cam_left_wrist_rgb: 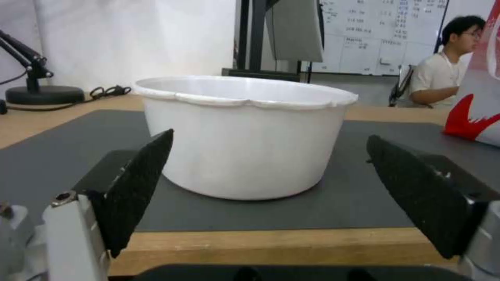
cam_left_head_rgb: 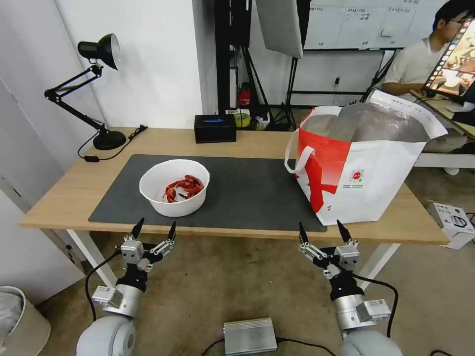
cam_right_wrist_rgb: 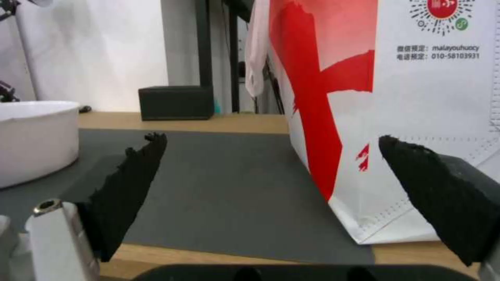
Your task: Pick up the trash from the table and place it into the takeout bag.
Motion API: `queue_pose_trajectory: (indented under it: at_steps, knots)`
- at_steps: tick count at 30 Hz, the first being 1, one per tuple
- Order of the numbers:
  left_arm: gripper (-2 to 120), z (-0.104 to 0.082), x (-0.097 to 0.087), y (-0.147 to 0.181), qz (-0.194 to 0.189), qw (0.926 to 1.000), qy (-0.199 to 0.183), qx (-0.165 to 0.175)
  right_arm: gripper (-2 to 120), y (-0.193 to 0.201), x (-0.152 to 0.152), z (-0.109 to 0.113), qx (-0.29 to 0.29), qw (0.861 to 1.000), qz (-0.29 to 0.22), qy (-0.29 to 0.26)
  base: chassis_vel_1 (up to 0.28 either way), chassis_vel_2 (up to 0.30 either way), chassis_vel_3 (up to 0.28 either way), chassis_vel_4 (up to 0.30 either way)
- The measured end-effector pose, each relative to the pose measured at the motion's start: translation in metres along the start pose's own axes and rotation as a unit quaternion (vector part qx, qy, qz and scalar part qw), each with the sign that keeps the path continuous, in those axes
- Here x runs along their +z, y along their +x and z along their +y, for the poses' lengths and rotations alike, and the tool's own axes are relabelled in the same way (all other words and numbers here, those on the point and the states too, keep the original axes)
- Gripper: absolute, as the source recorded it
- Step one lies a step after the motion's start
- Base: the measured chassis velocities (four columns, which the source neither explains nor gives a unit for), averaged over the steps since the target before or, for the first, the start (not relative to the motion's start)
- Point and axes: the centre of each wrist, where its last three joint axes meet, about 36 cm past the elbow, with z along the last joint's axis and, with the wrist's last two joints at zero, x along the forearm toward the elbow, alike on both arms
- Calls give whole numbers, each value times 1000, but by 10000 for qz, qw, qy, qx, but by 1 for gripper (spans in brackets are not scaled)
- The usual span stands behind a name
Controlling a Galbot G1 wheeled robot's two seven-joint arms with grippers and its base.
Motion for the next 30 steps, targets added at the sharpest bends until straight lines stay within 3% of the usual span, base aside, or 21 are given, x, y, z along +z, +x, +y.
queue_pose_trajectory:
  at_steps: [15,23,30]
  knots:
    - [100,1,-3,-2,0,10000,-15,18,100,-1,4,-1,7,10000,29,31,0,0,0,0]
    - [100,10,-23,-13,-82,9999,-74,107,100,-1,4,-1,9,10000,23,32,0,0,0,0]
    - [100,23,-54,-29,-191,9998,-78,19,100,-1,4,-1,10,10000,19,32,0,0,0,0]
